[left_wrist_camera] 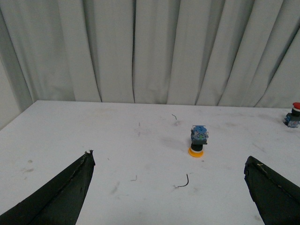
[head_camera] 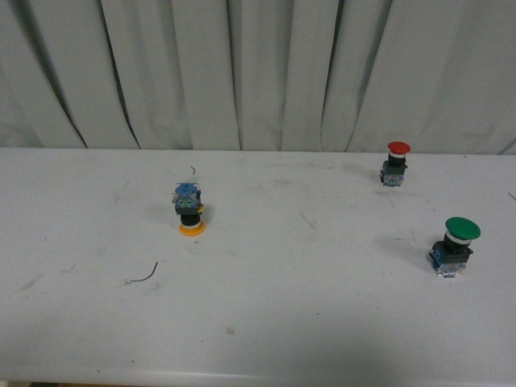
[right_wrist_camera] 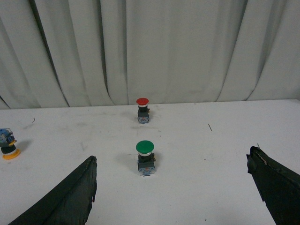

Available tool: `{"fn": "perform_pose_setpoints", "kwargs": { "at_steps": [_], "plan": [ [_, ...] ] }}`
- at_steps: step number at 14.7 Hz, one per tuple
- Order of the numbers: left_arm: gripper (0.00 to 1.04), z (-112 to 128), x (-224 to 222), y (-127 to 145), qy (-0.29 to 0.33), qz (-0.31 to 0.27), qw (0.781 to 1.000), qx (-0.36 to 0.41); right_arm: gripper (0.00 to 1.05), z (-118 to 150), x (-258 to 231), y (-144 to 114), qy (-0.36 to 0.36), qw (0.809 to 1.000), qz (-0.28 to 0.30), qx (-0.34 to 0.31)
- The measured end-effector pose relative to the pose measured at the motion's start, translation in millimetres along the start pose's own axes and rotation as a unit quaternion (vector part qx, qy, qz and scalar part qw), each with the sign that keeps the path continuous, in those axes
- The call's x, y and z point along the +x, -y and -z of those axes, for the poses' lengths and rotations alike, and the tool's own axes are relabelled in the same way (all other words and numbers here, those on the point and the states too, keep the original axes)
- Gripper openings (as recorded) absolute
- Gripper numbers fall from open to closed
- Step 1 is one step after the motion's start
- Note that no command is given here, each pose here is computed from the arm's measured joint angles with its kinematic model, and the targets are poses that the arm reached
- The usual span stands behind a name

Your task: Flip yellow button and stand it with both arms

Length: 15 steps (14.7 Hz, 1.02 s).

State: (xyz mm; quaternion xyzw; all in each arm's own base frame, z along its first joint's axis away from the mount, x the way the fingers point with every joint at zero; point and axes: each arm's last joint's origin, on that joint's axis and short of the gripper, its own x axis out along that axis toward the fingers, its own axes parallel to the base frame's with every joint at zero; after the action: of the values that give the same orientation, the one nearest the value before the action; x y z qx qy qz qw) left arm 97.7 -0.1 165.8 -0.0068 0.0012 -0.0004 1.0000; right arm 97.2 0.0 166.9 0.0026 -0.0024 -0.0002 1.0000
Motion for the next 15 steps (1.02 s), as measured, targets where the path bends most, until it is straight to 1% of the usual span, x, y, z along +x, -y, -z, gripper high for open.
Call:
{"fn": "perform_pose_setpoints", "kwargs": {
  "at_steps": [15],
  "plan": [
    [0.98, 0.0, 0.0, 0.0, 0.0, 0.0, 1.0, 0.0, 0.98, 0.0, 0.0, 0.0, 0.0, 1.0, 0.0, 0.0]
  ]
}}
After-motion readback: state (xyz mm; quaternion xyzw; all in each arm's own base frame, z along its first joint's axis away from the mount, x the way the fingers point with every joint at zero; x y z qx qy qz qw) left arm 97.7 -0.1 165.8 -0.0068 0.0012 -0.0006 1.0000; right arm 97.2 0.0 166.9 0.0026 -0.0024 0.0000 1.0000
